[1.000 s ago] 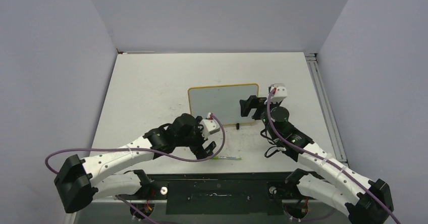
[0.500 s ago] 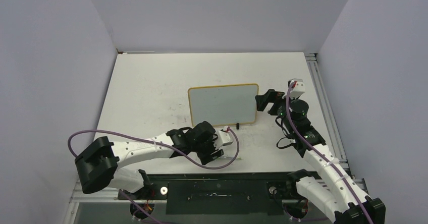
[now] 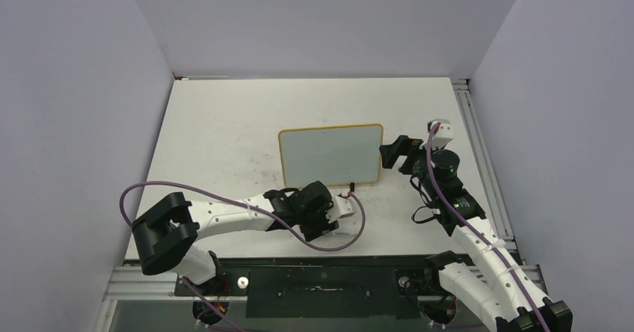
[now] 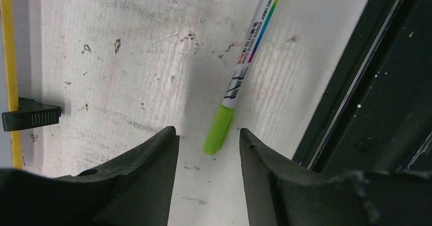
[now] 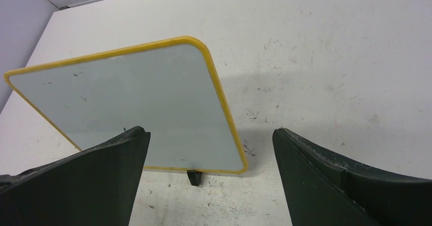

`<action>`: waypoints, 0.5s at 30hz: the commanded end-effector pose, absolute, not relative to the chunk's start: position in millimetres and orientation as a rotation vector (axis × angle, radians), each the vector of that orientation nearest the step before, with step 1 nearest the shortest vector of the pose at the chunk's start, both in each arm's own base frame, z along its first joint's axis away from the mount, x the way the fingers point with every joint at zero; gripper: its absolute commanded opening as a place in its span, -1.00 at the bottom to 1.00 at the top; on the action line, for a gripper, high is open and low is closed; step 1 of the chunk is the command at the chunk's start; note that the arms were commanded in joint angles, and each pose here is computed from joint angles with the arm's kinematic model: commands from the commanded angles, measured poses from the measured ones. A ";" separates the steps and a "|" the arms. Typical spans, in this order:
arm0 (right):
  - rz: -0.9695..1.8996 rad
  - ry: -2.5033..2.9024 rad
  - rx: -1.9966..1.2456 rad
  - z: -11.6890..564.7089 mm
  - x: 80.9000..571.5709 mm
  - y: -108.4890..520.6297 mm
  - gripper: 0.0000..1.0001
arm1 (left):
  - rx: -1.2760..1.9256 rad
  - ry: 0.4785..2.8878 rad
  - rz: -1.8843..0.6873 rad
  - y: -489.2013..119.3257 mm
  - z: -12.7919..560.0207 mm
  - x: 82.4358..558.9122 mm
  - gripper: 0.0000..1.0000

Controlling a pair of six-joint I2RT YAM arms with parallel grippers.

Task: Write a sentence on the whiteboard
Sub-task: Open the whiteboard marker at the center of the board.

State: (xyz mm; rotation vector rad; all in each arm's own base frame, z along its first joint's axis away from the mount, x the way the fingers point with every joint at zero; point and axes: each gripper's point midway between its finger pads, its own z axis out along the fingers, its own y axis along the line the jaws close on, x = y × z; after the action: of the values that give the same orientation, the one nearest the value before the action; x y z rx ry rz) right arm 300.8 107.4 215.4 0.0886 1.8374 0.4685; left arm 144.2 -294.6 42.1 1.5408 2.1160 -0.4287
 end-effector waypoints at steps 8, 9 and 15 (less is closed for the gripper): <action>0.460 1.791 0.111 233.0 302.3 100.3 0.91 | 1.548 2.138 -0.423 -310.3 46.6 142.3 -0.17; 0.460 1.791 0.111 232.9 301.9 100.3 0.91 | 1.545 2.148 -0.422 -310.0 45.9 141.8 -0.17; 0.454 1.786 0.115 235.7 301.1 98.2 0.90 | 1.536 2.198 -0.381 -308.0 38.4 142.4 -0.22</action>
State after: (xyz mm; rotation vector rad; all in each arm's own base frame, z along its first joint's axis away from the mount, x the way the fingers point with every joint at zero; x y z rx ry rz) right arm 297.9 102.2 211.9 0.1017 1.8544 0.4547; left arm 137.2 -296.3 30.1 1.5751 2.1903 -0.3810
